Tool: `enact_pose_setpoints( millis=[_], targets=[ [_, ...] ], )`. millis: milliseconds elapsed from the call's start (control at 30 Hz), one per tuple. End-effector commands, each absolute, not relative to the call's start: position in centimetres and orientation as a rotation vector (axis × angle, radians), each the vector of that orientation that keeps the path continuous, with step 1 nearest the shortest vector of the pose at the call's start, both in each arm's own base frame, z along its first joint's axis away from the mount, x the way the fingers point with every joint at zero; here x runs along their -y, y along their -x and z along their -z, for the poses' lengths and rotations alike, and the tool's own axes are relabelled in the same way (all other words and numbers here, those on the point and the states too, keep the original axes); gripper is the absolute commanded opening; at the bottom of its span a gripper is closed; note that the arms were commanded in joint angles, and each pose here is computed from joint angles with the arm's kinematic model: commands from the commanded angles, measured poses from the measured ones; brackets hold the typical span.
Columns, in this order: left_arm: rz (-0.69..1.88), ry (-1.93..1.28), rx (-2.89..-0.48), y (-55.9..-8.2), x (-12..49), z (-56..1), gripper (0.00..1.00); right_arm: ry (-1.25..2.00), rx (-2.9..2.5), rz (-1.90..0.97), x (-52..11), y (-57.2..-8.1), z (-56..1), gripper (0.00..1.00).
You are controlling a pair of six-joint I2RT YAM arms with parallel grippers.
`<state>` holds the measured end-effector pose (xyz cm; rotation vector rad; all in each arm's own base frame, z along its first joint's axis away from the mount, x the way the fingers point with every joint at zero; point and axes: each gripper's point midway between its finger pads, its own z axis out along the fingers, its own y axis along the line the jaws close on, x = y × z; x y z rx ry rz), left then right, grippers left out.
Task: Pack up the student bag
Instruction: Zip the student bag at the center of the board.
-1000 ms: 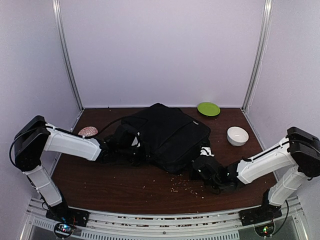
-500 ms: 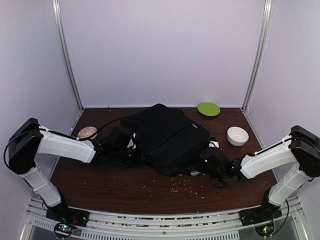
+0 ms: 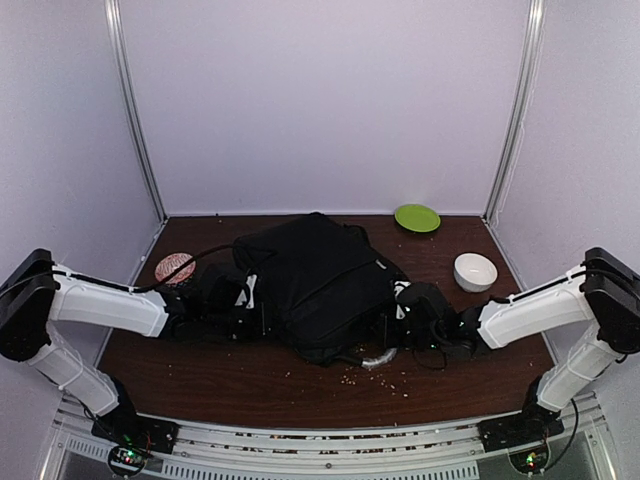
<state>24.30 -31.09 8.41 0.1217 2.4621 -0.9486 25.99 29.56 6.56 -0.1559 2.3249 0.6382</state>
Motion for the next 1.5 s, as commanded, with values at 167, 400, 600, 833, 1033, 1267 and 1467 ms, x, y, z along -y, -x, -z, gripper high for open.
enact_pose_setpoints(
  millis=[167, 400, 600, 833, 1033, 1267, 1467],
  targets=[
    [0.656, -0.116, -2.467, -25.5, 24.1, -8.8, 0.00, 0.409, -2.243, -0.831, -30.2, -22.5, -15.0, 0.70],
    [0.486, -0.054, -2.458, -25.6, 19.8, -9.0, 0.00, 0.043, -2.137, -0.793, -27.0, -28.1, -17.7, 0.71],
    [0.441, -0.018, -2.473, -26.5, 18.6, -8.2, 0.00, -0.040, -2.192, -0.867, -29.8, -31.3, -16.1, 0.70],
    [0.531, -0.025, -2.463, -29.7, 20.6, -8.9, 0.00, -0.046, -2.250, -1.024, -32.4, -30.8, -13.4, 0.38],
    [0.586, -0.144, -2.447, -33.6, 24.0, -10.4, 0.00, -0.048, -2.295, -1.118, -33.0, -28.4, -12.4, 0.04],
    [0.634, -0.271, -2.337, -38.8, 27.9, -14.2, 0.00, -0.027, -2.255, -1.210, -34.5, -26.2, -14.4, 0.00],
    [0.575, -0.333, -2.289, -41.3, 29.0, -17.5, 0.12, 0.013, -2.202, -1.140, -34.7, -27.1, -17.0, 0.13]
  ],
)
